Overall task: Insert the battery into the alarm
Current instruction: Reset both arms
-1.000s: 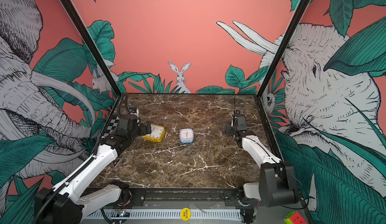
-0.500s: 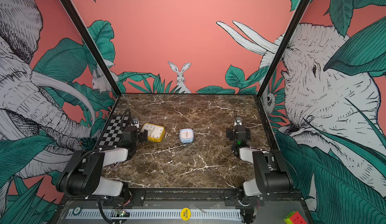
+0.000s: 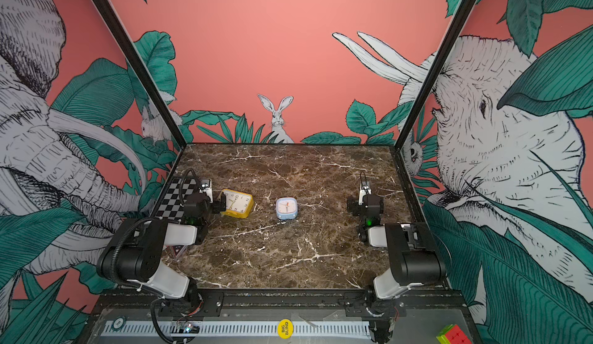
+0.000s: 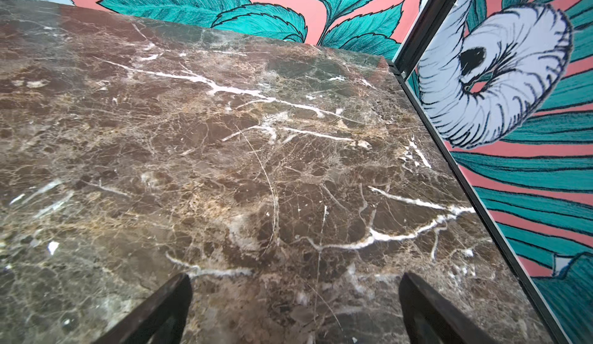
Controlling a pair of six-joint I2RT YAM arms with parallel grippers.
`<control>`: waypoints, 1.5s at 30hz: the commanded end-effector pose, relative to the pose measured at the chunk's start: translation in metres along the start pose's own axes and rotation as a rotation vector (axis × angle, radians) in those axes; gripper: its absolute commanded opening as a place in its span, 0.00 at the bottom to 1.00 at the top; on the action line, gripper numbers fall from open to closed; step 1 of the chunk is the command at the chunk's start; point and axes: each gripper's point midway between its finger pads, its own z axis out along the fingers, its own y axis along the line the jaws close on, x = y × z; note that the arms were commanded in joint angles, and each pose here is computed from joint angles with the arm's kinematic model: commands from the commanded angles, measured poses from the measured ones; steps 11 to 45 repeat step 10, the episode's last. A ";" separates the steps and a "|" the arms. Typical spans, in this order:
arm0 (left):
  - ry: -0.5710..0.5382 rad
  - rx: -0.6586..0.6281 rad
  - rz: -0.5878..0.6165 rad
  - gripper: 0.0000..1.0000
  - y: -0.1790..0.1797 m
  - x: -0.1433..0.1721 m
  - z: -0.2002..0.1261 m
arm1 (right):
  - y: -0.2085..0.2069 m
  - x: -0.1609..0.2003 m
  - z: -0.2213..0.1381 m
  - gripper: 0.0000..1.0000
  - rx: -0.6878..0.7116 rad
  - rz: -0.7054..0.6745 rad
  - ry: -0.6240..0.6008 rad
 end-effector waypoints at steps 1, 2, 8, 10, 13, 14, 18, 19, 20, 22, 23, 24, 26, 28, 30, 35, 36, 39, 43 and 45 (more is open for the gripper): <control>-0.045 0.003 0.001 0.99 0.002 -0.015 0.001 | -0.002 -0.017 -0.001 0.98 0.001 0.011 -0.057; -0.037 0.006 0.004 0.99 0.001 -0.014 0.002 | -0.002 -0.017 -0.001 0.99 0.002 0.011 -0.055; -0.038 0.006 0.004 0.99 0.002 -0.014 0.002 | -0.002 -0.016 -0.001 0.99 -0.001 0.012 -0.050; -0.042 0.005 0.002 0.99 0.002 -0.014 0.000 | -0.001 -0.016 0.000 0.98 -0.006 0.012 -0.047; -0.042 0.005 0.002 0.99 0.002 -0.014 0.000 | -0.001 -0.016 0.000 0.98 -0.006 0.012 -0.047; -0.042 0.005 0.002 0.99 0.002 -0.014 0.000 | -0.001 -0.016 0.000 0.98 -0.006 0.012 -0.047; -0.042 0.005 0.002 0.99 0.002 -0.014 0.000 | -0.001 -0.016 0.000 0.98 -0.006 0.012 -0.047; -0.042 0.005 0.002 0.99 0.002 -0.014 0.000 | -0.001 -0.016 0.000 0.98 -0.006 0.012 -0.047; -0.042 0.005 0.002 0.99 0.002 -0.014 0.000 | -0.001 -0.016 0.000 0.98 -0.006 0.012 -0.047; -0.042 0.005 0.002 0.99 0.002 -0.014 0.000 | -0.001 -0.016 0.000 0.98 -0.006 0.012 -0.047; -0.042 0.005 0.002 0.99 0.002 -0.014 0.000 | -0.001 -0.016 0.000 0.98 -0.006 0.012 -0.047; -0.042 0.005 0.002 0.99 0.002 -0.014 0.000 | -0.001 -0.016 0.000 0.98 -0.006 0.012 -0.047; -0.042 0.005 0.002 0.99 0.002 -0.014 0.000 | -0.001 -0.016 0.000 0.98 -0.006 0.012 -0.047; -0.042 0.005 0.002 0.99 0.002 -0.014 0.000 | -0.001 -0.016 0.000 0.98 -0.006 0.012 -0.047; -0.042 0.005 0.002 0.99 0.002 -0.014 0.000 | -0.001 -0.016 0.000 0.98 -0.006 0.012 -0.047; -0.042 0.005 0.002 0.99 0.002 -0.014 0.000 | -0.001 -0.016 0.000 0.98 -0.006 0.012 -0.047; -0.042 0.005 0.002 0.99 0.002 -0.014 0.000 | -0.001 -0.016 0.000 0.98 -0.006 0.012 -0.047; -0.042 0.005 0.002 0.99 0.002 -0.014 0.000 | -0.001 -0.016 0.000 0.98 -0.006 0.012 -0.047; -0.042 0.005 0.002 0.99 0.002 -0.014 0.000 | -0.001 -0.016 0.000 0.98 -0.006 0.012 -0.047; -0.042 0.005 0.002 0.99 0.002 -0.014 0.000 | -0.001 -0.016 0.000 0.98 -0.006 0.012 -0.047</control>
